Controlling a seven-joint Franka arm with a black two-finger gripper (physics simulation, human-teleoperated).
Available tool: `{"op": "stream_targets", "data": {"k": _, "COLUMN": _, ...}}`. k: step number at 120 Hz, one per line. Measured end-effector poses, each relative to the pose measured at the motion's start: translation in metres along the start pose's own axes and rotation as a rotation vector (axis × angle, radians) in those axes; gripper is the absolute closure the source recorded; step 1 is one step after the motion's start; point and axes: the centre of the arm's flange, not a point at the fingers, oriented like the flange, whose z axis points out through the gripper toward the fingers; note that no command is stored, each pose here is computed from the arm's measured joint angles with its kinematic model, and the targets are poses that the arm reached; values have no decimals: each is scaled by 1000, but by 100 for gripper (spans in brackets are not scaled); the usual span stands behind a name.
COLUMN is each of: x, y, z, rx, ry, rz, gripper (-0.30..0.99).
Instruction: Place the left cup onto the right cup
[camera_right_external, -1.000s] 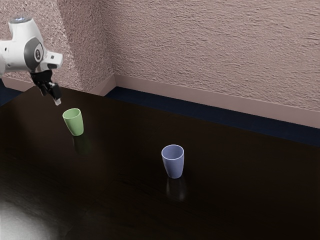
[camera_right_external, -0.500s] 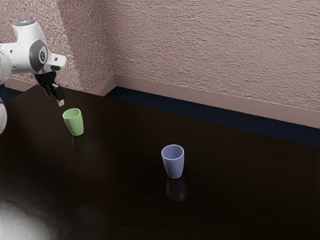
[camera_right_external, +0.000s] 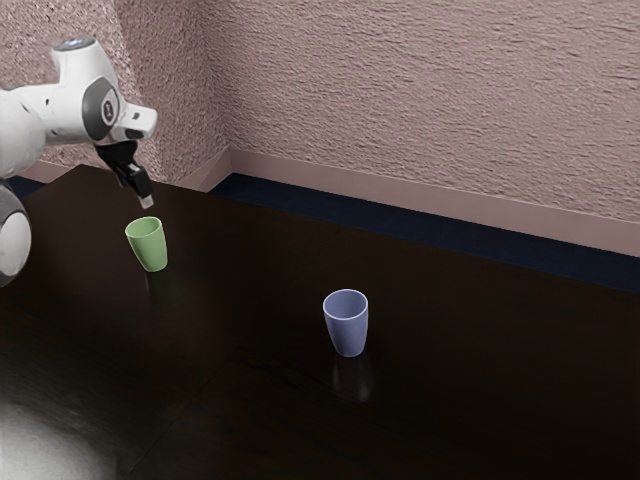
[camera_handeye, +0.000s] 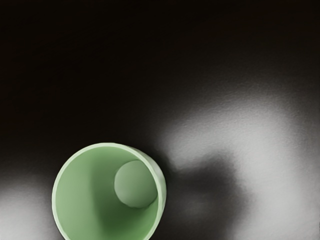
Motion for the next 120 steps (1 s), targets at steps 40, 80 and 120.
{"op": "stream_targets", "data": {"k": 40, "x": 8, "y": 8, "z": 10, "rx": -19, "ry": 5, "rz": -10, "gripper": 0}}
{"op": "stream_targets", "data": {"k": 80, "x": 8, "y": 18, "z": 22, "rx": -39, "ry": -4, "rz": -55, "gripper": 0}}
{"op": "stream_targets", "data": {"k": 120, "x": -8, "y": 27, "z": 41, "rx": -55, "ry": -13, "rz": -110, "gripper": 0}}
